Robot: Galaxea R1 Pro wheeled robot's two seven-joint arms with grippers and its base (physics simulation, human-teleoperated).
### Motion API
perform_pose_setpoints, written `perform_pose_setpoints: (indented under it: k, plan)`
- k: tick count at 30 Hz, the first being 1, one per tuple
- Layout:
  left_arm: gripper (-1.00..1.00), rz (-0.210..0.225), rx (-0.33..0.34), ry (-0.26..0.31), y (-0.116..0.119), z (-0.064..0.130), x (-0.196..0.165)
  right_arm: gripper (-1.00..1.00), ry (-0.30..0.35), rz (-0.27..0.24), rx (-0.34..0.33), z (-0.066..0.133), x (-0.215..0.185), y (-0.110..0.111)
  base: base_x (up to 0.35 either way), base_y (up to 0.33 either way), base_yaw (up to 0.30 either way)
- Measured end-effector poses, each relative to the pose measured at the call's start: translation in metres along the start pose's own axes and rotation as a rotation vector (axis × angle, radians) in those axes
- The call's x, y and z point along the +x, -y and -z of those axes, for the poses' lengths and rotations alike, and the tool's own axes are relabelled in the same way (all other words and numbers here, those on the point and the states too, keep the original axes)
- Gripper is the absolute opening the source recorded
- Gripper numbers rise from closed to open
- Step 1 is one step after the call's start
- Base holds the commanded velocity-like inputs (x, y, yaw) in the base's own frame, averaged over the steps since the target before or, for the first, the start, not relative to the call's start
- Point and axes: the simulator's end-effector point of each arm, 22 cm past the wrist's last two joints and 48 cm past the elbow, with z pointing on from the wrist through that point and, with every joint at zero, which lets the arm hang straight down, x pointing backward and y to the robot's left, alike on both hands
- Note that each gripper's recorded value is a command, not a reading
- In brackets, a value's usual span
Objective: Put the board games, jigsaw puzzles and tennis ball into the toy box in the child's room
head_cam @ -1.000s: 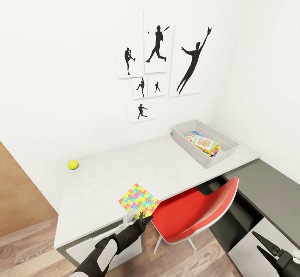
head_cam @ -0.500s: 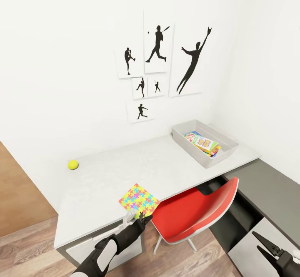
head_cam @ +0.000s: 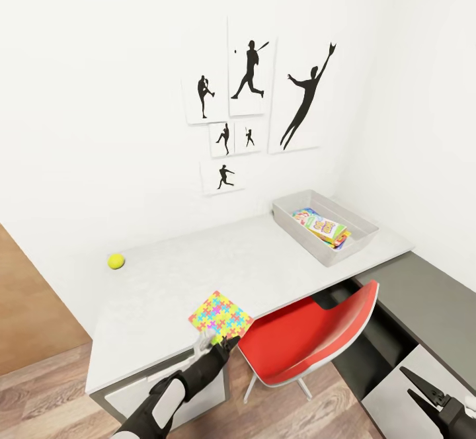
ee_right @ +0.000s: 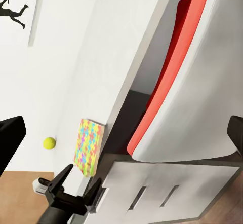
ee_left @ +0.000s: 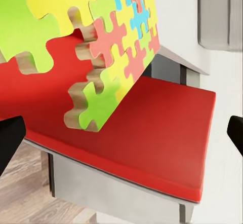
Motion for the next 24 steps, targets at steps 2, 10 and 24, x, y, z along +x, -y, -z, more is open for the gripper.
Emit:
perform_pose_setpoints:
  k: [2,10,24]
  plan:
    - [1.0,0.006,0.017,0.003,0.004,0.0,-0.001,1.0,0.0,0.0,0.0,0.0,0.0,0.0,0.0,0.0,0.0]
    - [1.0,0.006,0.048,0.01,0.008,0.003,-0.006,1.0,-0.001,-0.001,0.0,0.0,0.0,0.0,0.0,0.0,0.0]
    - [1.0,-0.002,0.055,0.035,-0.001,0.014,-0.024,1.0,-0.001,0.0,0.0,0.0,0.0,0.0,0.0,0.0,0.0]
